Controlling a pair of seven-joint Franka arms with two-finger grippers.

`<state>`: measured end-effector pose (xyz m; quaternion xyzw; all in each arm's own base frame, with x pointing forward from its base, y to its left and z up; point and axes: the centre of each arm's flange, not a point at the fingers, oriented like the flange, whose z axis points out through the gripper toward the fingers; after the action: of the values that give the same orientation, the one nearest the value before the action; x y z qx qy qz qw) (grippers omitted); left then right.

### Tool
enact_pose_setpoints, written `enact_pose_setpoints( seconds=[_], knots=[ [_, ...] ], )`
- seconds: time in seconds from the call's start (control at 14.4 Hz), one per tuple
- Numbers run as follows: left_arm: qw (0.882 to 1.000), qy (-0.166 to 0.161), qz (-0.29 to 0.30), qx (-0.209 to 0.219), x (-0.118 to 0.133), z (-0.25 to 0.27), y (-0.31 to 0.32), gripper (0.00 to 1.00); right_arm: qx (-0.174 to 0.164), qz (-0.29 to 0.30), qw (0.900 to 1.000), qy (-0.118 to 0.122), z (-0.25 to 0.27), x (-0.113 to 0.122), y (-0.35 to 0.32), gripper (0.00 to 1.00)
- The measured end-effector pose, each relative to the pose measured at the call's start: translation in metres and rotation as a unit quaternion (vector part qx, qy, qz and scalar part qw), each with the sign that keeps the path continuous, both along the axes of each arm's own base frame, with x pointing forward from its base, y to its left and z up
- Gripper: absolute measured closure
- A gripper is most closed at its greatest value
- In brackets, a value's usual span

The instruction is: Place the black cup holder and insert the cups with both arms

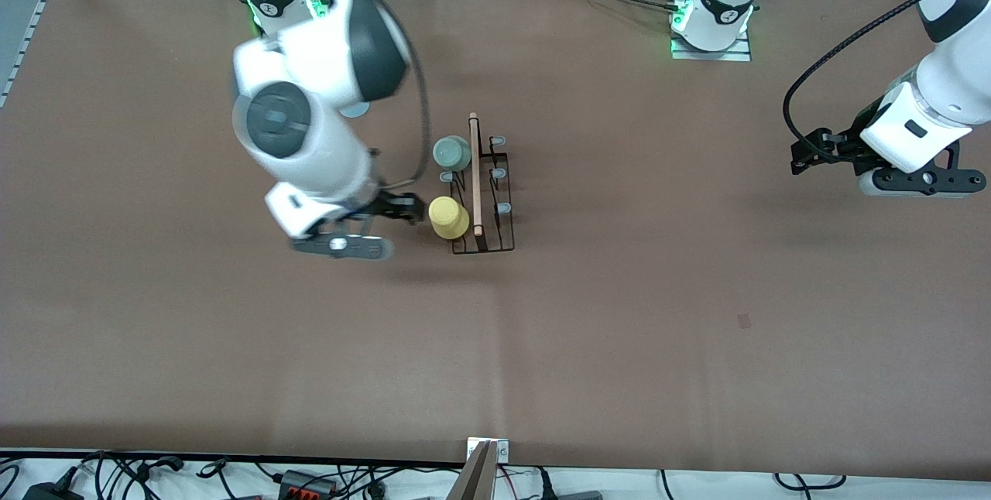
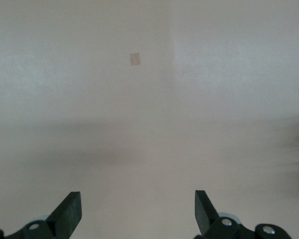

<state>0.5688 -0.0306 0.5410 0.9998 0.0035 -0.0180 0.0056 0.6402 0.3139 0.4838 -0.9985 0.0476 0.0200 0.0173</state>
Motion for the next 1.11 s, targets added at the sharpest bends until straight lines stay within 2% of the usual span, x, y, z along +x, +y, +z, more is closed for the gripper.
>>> enact_pose_setpoints(
  seconds=[0.21, 0.55, 0.69, 0.9, 1.11],
  knots=[
    [1.000, 0.003, 0.003, 0.000, 0.000, -0.001, 0.003, 0.00, 0.001, 0.002, 1.000, -0.009, 0.015, 0.023, -0.065, 0.00],
    [1.000, 0.015, 0.006, 0.004, -0.001, -0.005, 0.009, 0.00, 0.014, -0.053, 0.998, -0.021, 0.045, 0.047, -0.190, 0.00],
    [1.000, 0.020, 0.005, 0.005, -0.003, -0.006, 0.008, 0.00, 0.000, -0.057, 0.998, -0.027, 0.059, 0.046, -0.244, 0.00],
    [1.000, 0.022, 0.005, 0.005, -0.003, -0.007, 0.008, 0.00, -0.010, -0.051, 0.998, -0.033, 0.077, 0.030, -0.307, 0.00],
    [1.000, 0.022, 0.016, 0.006, -0.003, -0.007, 0.010, 0.00, -0.010, -0.014, 0.999, -0.039, 0.079, 0.021, -0.354, 0.00]
  ],
)
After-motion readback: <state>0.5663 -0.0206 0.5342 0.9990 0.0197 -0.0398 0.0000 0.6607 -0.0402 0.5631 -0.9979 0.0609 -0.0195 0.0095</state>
